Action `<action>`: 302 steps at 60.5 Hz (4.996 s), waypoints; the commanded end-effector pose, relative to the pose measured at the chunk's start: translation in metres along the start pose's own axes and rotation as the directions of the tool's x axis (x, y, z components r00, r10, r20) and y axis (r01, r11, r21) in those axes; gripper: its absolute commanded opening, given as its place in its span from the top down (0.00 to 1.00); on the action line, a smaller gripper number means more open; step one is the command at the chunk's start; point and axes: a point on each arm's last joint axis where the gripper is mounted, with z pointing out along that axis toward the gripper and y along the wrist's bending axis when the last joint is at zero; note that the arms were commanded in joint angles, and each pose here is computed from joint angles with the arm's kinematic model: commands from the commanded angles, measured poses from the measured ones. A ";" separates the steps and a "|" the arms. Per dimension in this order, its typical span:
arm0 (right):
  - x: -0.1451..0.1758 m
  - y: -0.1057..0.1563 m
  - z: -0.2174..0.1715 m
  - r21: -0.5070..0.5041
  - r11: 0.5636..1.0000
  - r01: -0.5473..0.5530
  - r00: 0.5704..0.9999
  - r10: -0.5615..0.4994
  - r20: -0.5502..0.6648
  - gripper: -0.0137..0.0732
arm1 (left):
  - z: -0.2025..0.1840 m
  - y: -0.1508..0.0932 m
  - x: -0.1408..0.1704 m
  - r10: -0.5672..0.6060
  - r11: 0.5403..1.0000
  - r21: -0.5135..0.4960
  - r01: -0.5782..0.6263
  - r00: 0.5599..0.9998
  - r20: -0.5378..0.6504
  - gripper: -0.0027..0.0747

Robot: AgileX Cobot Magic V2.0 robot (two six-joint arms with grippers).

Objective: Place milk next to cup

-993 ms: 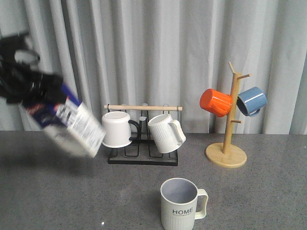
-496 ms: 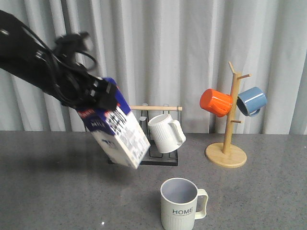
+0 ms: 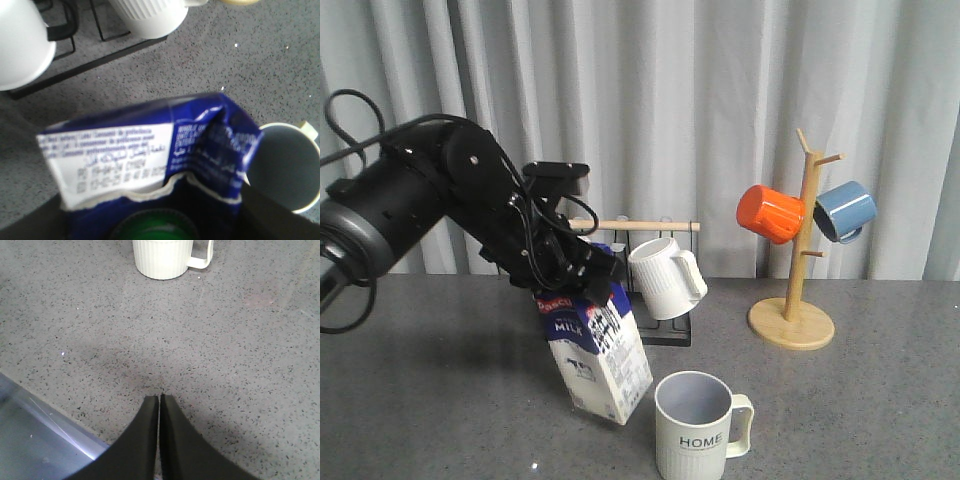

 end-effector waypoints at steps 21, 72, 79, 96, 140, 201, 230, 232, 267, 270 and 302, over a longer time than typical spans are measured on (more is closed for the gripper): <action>-0.015 -0.002 -0.005 0.024 1.000 -0.004 0.995 0.001 0.097 0.85 | 0.003 -0.006 0.012 -0.015 1.000 0.016 0.015 0.999 -0.040 0.90; -0.015 -0.002 -0.005 0.025 1.000 -0.003 0.995 0.000 0.098 0.85 | -0.057 -0.022 0.007 -0.011 0.998 0.065 0.005 0.997 0.081 0.20; -0.015 -0.002 -0.005 0.027 1.000 -0.001 0.995 -0.002 0.100 0.85 | -0.074 -0.025 0.007 -0.003 0.998 0.063 -0.004 0.994 0.113 0.21; -0.021 -0.005 -0.006 0.052 0.998 -0.037 0.985 0.028 0.168 0.85 | -0.138 -0.037 0.013 0.025 0.998 0.056 -0.039 0.971 0.237 0.54; -0.023 -0.006 -0.006 0.054 0.997 -0.062 0.980 0.051 0.192 0.85 | -0.285 -0.051 0.078 0.156 0.985 -0.146 -0.095 0.855 0.494 0.98; -0.022 -0.005 -0.006 0.049 0.997 -0.061 0.982 0.051 0.180 0.85 | -0.256 -0.032 0.355 0.033 0.967 -0.208 0.150 0.731 0.681 0.97; -0.022 -0.005 -0.006 0.049 0.997 -0.061 0.982 0.051 0.179 0.85 | -0.124 -0.003 0.382 0.122 0.941 -0.292 0.170 0.635 0.763 0.97; -0.022 -0.005 -0.006 0.049 0.997 -0.061 0.982 0.051 0.179 0.85 | -0.120 0.000 0.385 0.087 0.939 -0.278 0.203 0.642 0.762 0.97; -0.022 -0.005 -0.006 0.048 0.997 -0.061 0.983 0.051 0.178 0.85 | -0.095 0.003 0.434 0.050 0.917 -0.262 0.299 0.568 0.822 0.97; -0.021 -0.005 -0.006 0.047 0.997 -0.061 0.983 0.052 0.174 0.85 | -0.090 0.004 0.436 0.031 0.916 -0.250 0.315 0.563 0.826 0.97; -0.021 -0.005 -0.006 0.047 0.997 -0.061 0.983 0.052 0.174 0.85 | -0.090 0.005 0.437 0.014 0.912 -0.241 0.332 0.561 0.827 0.97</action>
